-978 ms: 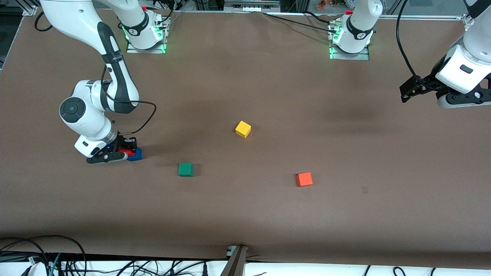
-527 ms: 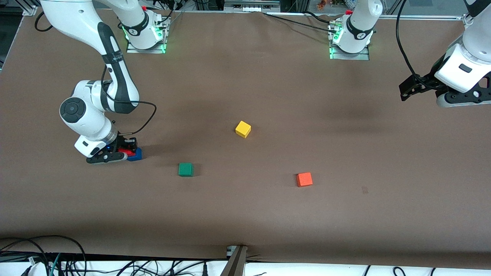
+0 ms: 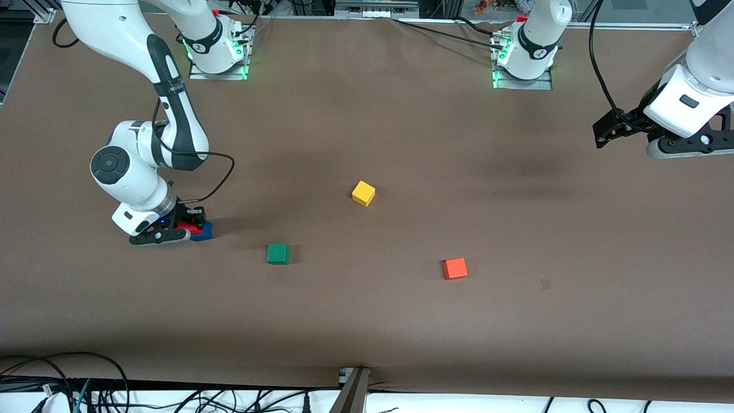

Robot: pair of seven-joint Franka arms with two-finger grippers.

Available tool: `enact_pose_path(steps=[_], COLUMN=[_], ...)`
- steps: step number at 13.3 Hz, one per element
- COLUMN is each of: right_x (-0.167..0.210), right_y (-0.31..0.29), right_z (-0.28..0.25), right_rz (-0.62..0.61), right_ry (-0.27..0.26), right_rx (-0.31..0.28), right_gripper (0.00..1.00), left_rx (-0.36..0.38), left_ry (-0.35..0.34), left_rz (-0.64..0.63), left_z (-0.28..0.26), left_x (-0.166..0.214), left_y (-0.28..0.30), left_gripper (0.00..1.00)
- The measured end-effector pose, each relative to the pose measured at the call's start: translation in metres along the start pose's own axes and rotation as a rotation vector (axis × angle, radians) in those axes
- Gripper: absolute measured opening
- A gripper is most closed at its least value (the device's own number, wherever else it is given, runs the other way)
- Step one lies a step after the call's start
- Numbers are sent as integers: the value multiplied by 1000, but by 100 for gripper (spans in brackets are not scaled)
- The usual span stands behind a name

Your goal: Pass red block to right arm, stack on blue

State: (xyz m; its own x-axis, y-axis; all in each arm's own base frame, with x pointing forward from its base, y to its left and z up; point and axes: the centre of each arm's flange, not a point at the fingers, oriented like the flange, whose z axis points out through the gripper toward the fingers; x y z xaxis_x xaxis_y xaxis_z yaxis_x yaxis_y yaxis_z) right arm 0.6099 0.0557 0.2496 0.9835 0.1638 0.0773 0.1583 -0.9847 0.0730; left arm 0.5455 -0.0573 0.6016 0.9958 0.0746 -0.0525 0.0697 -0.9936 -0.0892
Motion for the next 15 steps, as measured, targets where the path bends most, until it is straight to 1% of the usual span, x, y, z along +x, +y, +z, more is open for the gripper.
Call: enact_pose_path(steps=[15], right_x=[1], right_y=[-2], right_z=[0], right_rz=[-1], right_ry=[7], right_rx=[0], right_gripper=[56], left_rx=[4], left_ry=[-26], left_rz=[-5], left_z=[-3], left_x=[-1], left_y=[-3], left_gripper=[100])
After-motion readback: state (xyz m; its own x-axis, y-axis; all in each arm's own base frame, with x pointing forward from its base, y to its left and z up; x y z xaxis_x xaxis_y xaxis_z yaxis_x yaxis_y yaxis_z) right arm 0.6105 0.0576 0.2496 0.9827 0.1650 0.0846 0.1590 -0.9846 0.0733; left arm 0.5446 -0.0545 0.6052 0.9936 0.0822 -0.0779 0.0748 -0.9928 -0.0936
